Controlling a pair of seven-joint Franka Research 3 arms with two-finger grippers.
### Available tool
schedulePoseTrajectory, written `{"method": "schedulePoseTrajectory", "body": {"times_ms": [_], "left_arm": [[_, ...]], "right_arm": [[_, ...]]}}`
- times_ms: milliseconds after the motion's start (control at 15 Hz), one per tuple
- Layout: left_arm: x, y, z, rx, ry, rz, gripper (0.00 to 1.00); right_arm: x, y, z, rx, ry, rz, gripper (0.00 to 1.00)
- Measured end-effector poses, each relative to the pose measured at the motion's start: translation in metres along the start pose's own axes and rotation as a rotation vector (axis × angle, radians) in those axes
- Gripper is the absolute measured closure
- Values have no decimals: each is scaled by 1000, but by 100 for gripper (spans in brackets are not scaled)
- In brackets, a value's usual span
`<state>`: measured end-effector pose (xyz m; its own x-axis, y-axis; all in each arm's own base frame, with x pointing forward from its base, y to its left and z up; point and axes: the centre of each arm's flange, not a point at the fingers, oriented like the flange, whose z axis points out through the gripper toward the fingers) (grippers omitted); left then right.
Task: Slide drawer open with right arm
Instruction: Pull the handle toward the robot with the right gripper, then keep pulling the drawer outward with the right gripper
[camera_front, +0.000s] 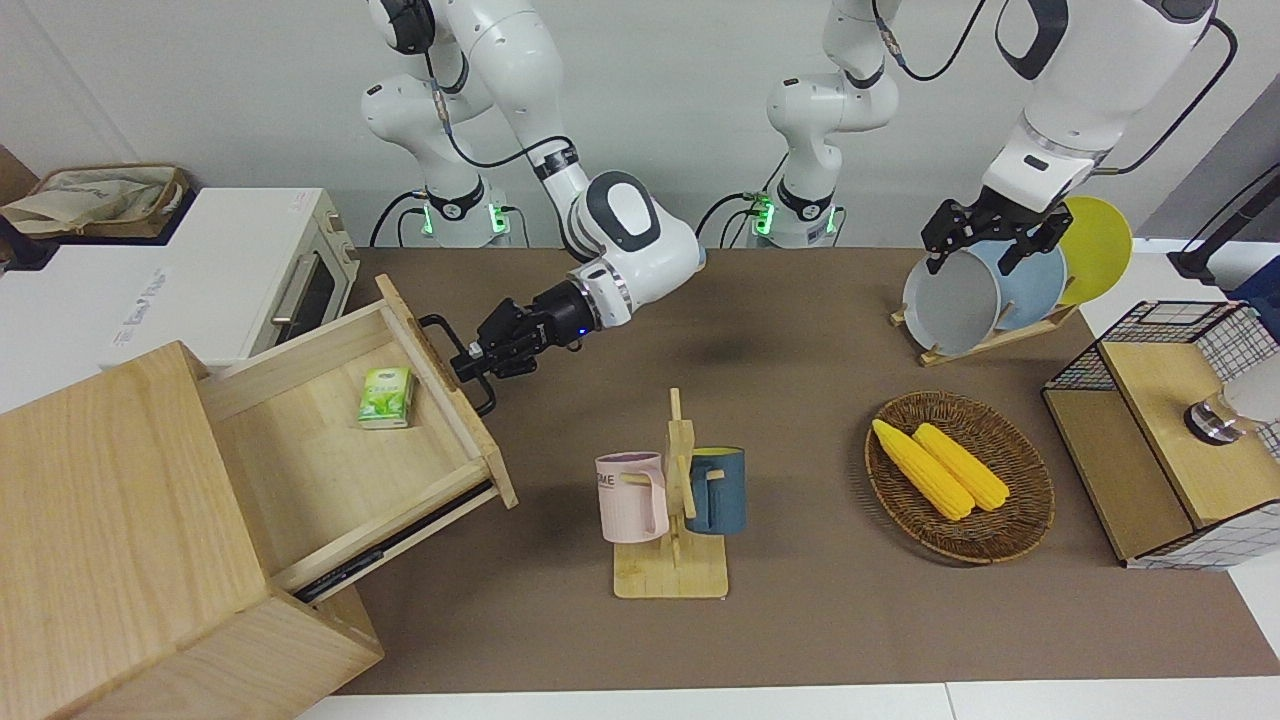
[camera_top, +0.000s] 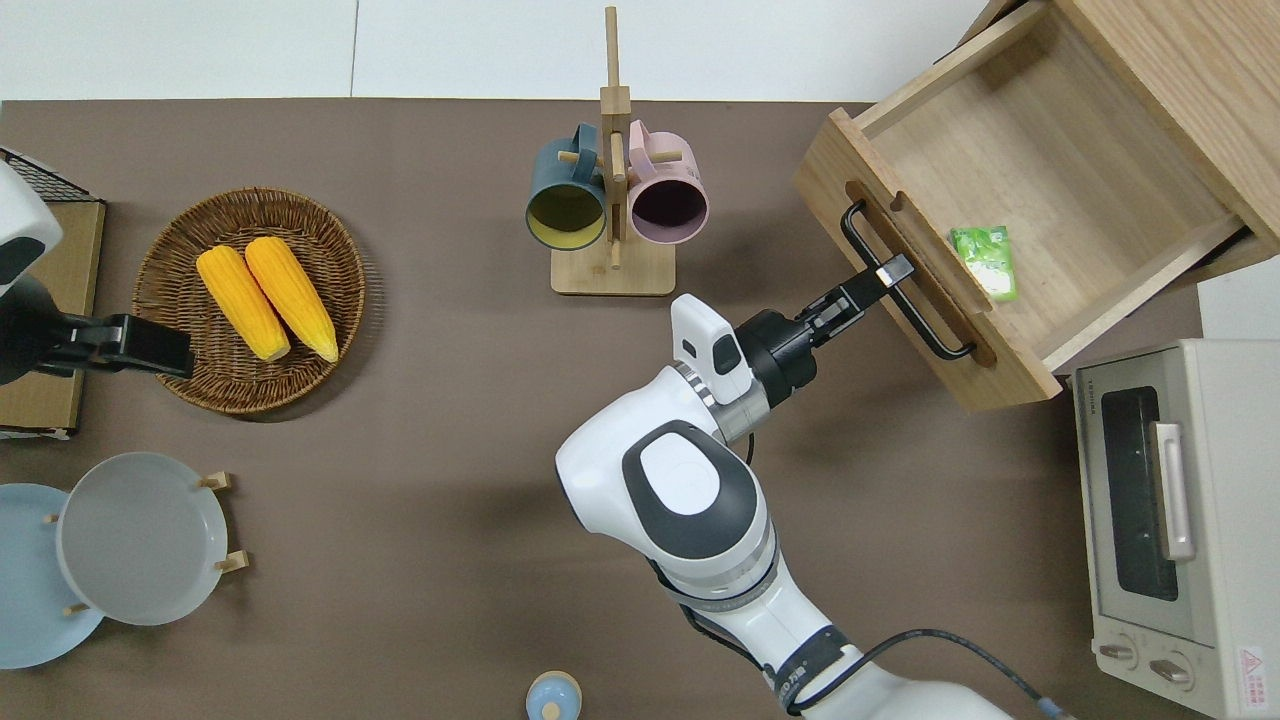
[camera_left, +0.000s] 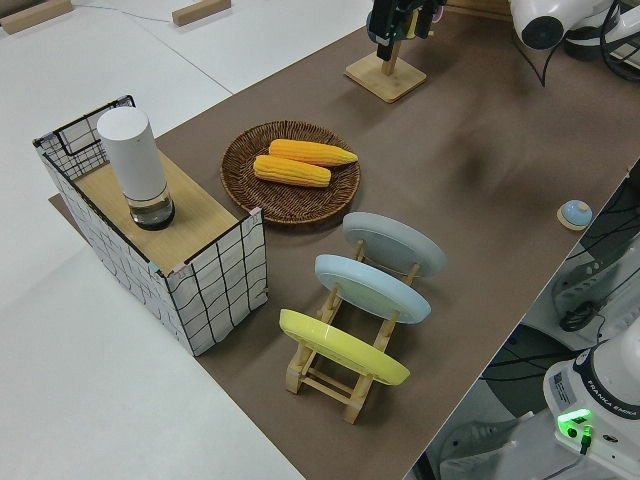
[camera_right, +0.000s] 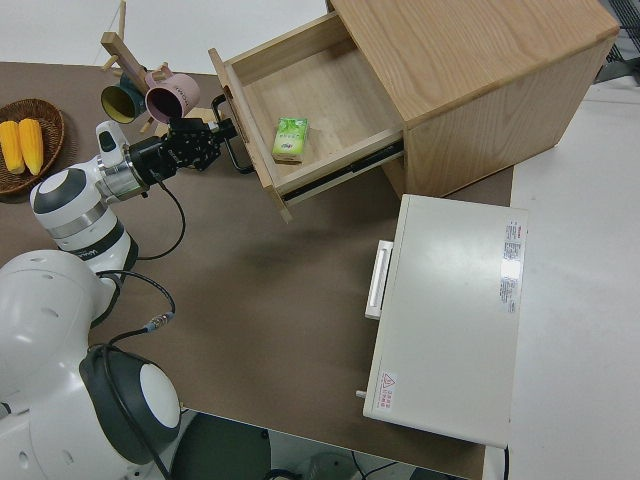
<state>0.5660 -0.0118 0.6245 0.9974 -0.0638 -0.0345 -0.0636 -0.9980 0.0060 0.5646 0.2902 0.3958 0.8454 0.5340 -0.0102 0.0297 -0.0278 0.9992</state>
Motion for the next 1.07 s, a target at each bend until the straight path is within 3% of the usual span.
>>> {"method": "schedulePoseTrajectory", "body": {"times_ms": [533, 1067], "left_arm": [[0, 0, 0, 0, 0, 0, 0], [0, 0, 0, 0, 0, 0, 0]], "right_arm": [[-2, -1, -25, 1, 4, -9, 81], [-2, -3, -32, -7, -7, -17, 81]]}}
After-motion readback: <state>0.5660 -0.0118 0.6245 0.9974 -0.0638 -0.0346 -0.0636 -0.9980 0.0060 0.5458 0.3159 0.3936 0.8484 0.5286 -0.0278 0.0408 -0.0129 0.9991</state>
